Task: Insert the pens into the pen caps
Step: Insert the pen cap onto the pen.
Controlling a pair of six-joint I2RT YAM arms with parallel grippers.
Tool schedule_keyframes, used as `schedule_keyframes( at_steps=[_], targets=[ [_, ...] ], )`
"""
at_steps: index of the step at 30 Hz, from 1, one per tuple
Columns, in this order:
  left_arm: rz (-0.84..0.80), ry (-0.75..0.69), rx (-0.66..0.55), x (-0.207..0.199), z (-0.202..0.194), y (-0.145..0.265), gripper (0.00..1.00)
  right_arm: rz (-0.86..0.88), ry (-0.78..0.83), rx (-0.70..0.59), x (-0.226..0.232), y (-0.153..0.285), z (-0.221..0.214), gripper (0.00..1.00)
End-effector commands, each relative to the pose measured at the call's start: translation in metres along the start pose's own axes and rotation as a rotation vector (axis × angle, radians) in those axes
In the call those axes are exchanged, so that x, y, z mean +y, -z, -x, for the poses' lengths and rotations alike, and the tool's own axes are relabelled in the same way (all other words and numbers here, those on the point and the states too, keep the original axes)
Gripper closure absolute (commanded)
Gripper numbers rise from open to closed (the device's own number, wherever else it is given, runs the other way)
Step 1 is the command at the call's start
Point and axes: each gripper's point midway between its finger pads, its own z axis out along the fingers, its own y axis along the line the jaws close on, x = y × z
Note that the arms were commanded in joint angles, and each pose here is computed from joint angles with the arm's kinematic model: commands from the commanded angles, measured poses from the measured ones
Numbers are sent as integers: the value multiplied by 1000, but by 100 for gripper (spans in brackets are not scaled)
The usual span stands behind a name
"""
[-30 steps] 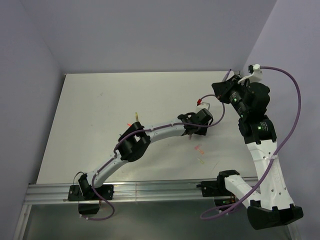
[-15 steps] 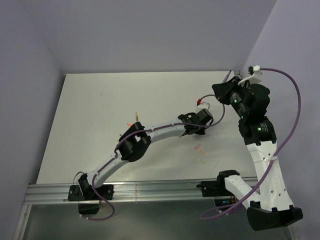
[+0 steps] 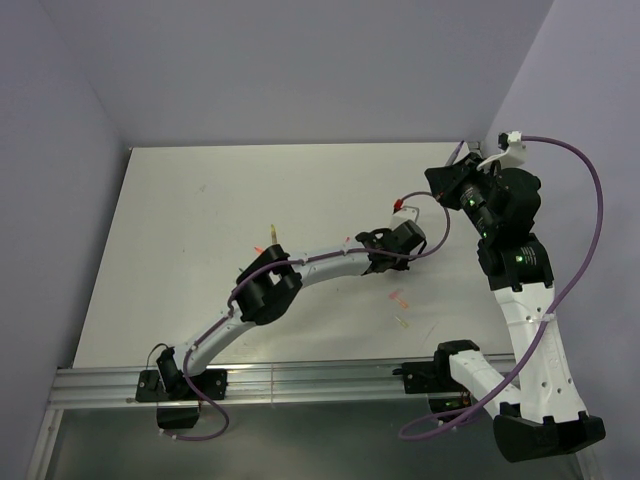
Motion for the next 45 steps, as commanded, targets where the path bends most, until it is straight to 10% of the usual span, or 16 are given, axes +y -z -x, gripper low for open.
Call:
schedule_keyframes(
  at_steps=[1, 15, 31, 45],
  targets=[
    [97, -95, 49, 27, -15, 10, 100, 19, 11, -46, 4, 3, 11, 100],
    [145, -116, -82, 67, 59, 59, 100, 29, -1, -38, 5, -2, 9, 100],
    [232, -225, 36, 120, 17, 59, 99, 36, -7, -23, 5, -11, 7, 100],
    [259, -212, 46, 133, 5, 64, 65, 30, -7, -16, 1, -13, 3, 100]
  ],
)
